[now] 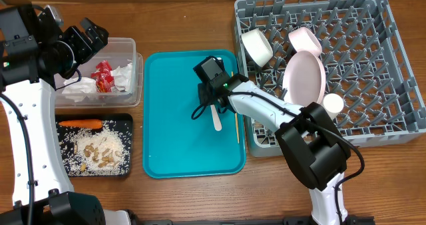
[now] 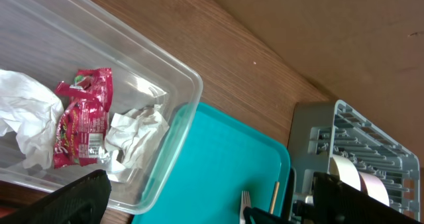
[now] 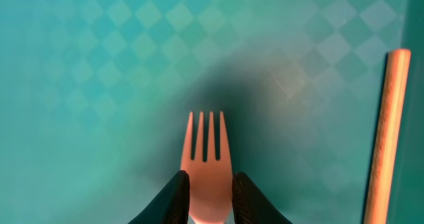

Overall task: Sort waste into correct bins and load items into the dishwasher
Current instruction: 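Lift the white fork off the teal tray with the right gripper, then carry the fork right and insert it into the rack, then release, then move the right gripper back left over the wooden chopstick on the tray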

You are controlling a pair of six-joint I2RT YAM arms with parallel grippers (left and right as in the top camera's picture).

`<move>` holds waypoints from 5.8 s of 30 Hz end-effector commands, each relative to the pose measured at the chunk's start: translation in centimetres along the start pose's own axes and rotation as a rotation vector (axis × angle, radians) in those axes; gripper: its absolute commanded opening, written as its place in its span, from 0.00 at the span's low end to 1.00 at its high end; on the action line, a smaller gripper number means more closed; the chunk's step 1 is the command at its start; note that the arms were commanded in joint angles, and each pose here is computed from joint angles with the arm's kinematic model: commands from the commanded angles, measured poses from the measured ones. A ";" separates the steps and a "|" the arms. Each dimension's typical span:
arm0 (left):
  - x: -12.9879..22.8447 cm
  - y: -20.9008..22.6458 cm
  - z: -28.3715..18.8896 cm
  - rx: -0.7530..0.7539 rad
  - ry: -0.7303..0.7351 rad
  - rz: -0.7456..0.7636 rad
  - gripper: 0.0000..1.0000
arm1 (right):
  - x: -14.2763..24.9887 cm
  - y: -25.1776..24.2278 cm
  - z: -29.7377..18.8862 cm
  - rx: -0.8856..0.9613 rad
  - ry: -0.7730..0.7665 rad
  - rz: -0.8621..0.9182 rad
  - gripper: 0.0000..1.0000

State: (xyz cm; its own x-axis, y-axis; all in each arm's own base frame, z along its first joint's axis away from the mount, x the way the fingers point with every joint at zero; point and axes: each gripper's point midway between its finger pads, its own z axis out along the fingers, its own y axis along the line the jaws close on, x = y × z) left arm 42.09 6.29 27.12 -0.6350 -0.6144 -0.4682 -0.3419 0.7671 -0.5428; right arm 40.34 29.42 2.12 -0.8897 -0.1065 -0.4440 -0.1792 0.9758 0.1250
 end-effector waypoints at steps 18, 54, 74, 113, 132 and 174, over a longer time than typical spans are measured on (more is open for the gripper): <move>-0.7 -1.0 -1.3 0.028 -0.031 0.005 1.00 | 0.7 -0.2 1.5 0.004 0.014 0.056 0.26; -0.7 -1.0 -1.3 0.028 -0.031 0.005 1.00 | -3.9 -0.8 -16.8 -0.043 -0.178 -0.111 0.04; -0.7 -1.0 -1.3 0.029 -0.031 0.005 1.00 | -3.3 -14.9 -17.6 0.286 -0.077 0.031 0.04; -0.7 -1.0 -1.3 0.029 -0.031 0.005 1.00 | -1.6 -17.5 -13.8 0.233 -0.049 0.047 0.44; -0.7 -1.0 -1.3 0.028 -0.031 0.005 1.00 | -5.4 -1.5 -22.5 -0.657 -0.113 -0.061 0.85; -0.7 -1.0 -1.3 0.029 -0.031 0.005 1.00 | 2.0 -0.3 -7.4 0.107 -0.016 0.100 0.59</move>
State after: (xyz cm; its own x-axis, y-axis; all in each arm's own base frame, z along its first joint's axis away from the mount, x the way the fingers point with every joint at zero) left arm 42.10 6.28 27.13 -0.6350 -0.6142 -0.4687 -0.3417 0.7673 -0.5426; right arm 34.61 28.72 8.22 -0.9078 -0.0543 -0.4159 -0.1161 0.9854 0.1247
